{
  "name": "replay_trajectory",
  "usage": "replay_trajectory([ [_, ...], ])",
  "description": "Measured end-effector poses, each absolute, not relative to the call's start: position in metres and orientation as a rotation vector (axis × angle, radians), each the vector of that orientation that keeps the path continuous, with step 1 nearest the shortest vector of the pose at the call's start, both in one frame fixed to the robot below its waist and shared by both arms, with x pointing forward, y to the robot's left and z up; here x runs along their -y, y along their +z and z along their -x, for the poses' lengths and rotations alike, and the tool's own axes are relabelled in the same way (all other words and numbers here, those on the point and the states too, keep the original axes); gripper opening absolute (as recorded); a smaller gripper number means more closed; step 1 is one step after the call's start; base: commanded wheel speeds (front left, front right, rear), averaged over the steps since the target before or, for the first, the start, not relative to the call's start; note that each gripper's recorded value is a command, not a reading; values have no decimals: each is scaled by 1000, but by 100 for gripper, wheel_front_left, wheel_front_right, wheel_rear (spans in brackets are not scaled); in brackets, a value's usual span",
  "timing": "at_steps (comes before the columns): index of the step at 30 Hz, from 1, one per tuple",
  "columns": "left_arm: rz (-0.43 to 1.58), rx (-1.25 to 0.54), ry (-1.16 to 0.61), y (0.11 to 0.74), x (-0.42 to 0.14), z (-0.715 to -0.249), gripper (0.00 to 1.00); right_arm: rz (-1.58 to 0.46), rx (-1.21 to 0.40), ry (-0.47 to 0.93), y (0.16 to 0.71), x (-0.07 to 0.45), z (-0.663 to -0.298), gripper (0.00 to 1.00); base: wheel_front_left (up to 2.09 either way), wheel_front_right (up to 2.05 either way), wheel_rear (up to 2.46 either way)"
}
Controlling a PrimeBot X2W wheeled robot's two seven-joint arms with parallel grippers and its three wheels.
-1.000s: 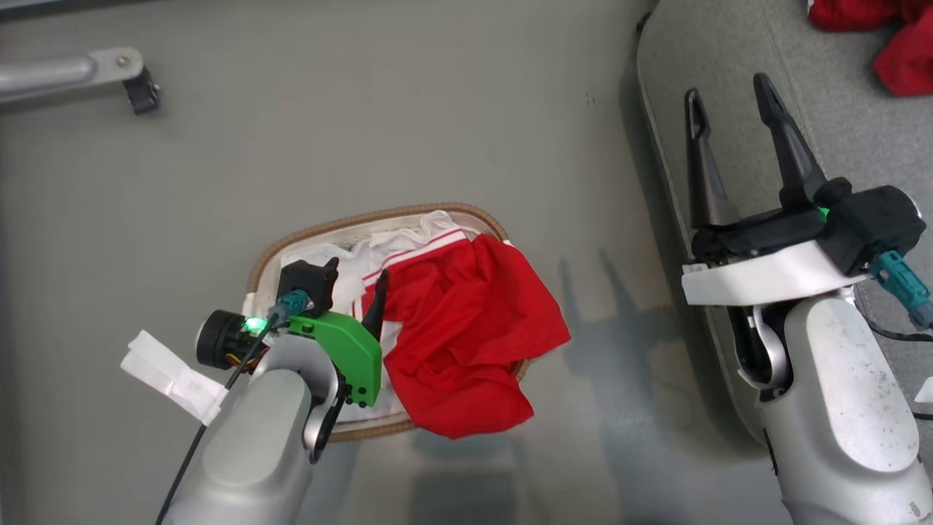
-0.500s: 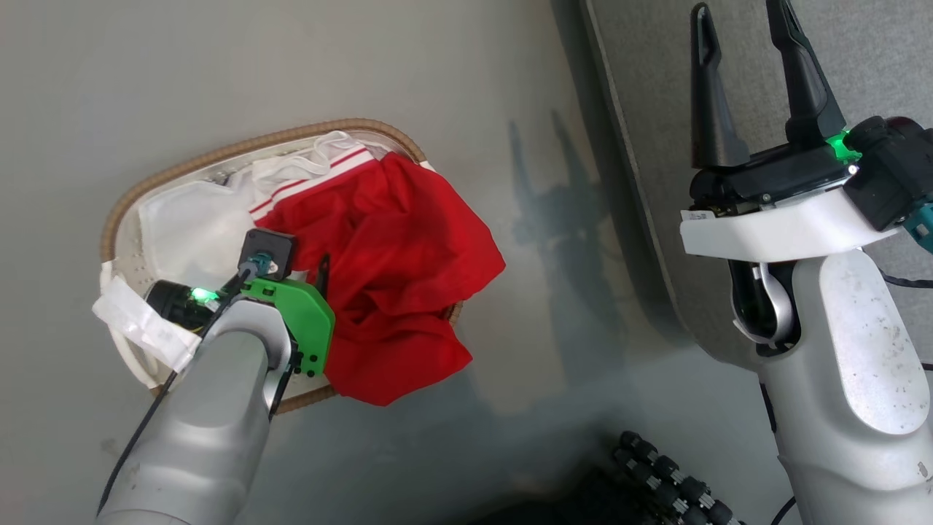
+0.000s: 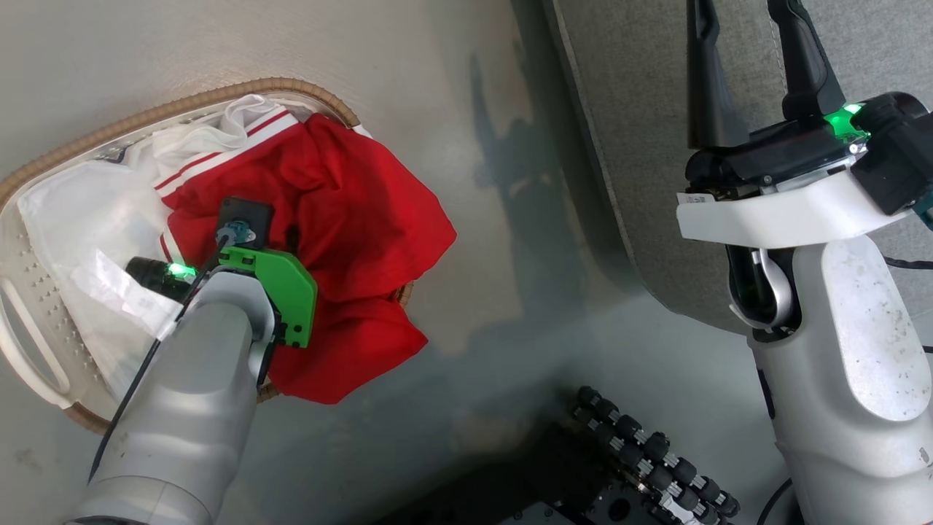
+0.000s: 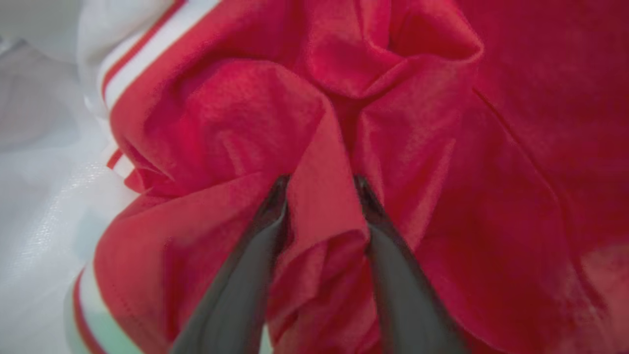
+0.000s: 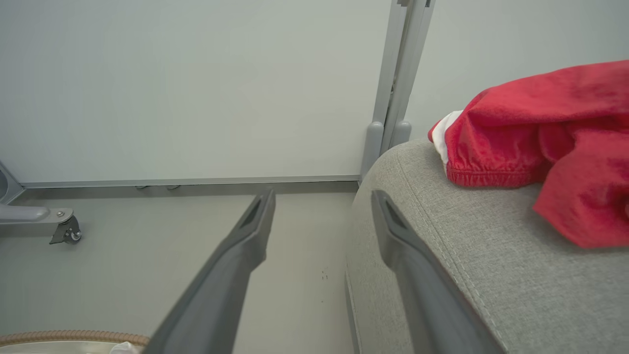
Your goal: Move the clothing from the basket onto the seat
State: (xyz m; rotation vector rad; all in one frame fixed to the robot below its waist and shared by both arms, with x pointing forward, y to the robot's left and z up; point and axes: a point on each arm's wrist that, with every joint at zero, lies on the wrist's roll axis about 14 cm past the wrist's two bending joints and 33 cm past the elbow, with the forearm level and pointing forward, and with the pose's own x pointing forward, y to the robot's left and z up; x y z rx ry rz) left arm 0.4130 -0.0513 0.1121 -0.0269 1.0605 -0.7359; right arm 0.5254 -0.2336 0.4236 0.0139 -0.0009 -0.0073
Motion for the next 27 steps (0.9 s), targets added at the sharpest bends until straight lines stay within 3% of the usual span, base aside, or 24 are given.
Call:
replay_trajectory([
  [13, 157, -823, -726, 179, 71, -451, 0, 23, -25, -14, 426, 232, -514, 100, 0, 0, 0],
  [27, 175, -326, -854, 379, 99, -492, 0, 19, -101, -63, 433, 235, -451, 100, 0, 0, 0],
])
